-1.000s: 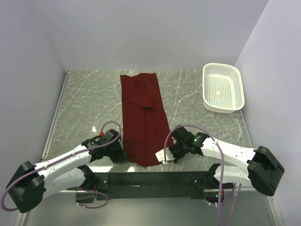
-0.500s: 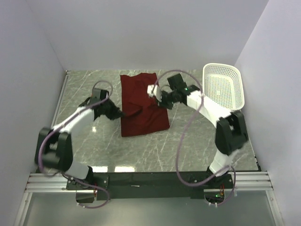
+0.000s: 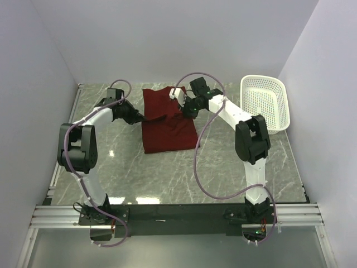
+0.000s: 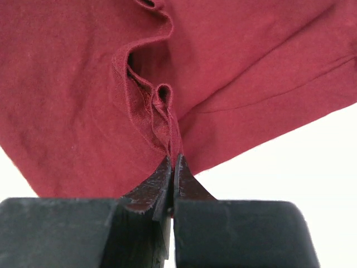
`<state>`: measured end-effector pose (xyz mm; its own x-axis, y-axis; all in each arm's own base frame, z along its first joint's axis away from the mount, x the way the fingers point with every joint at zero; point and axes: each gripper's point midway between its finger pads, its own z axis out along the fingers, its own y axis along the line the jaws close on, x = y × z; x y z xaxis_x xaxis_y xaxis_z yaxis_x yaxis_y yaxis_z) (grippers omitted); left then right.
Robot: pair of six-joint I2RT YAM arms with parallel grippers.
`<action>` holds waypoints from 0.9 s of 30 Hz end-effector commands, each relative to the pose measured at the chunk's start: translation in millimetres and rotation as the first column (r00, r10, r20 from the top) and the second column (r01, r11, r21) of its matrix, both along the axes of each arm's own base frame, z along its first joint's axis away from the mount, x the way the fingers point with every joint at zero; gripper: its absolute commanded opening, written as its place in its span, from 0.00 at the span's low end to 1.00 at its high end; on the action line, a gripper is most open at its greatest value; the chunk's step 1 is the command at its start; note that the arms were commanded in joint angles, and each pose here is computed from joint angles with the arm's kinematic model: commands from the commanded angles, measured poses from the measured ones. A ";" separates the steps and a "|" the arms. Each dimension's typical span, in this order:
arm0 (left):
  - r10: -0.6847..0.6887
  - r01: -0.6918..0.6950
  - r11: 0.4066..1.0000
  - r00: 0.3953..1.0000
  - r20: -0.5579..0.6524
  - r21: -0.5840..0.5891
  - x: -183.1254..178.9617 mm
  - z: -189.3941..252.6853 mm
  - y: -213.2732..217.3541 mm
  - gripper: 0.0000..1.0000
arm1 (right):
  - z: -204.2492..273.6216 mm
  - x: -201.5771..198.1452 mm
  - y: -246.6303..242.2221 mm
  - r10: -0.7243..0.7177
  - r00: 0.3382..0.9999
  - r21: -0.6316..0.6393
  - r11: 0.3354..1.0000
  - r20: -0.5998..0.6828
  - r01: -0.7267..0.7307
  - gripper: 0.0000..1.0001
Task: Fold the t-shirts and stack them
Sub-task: Fold the tshirt
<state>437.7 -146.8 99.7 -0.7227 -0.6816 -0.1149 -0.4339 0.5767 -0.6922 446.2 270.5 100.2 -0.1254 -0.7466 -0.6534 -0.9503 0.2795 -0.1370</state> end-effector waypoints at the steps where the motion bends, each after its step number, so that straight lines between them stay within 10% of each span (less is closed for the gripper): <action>1: -0.061 0.063 0.997 0.996 0.064 -0.033 16.7 10.1 -4.4 0.00 | 18.2 19.0 1.4 -0.051 0.998 0.023 0.998 0.033 0.051 0.00; 27: -0.088 0.092 0.993 0.995 0.056 -0.079 39.7 -6.5 1.3 0.01 | 11.3 39.3 -10.8 -0.152 0.988 0.025 0.988 0.010 0.152 0.00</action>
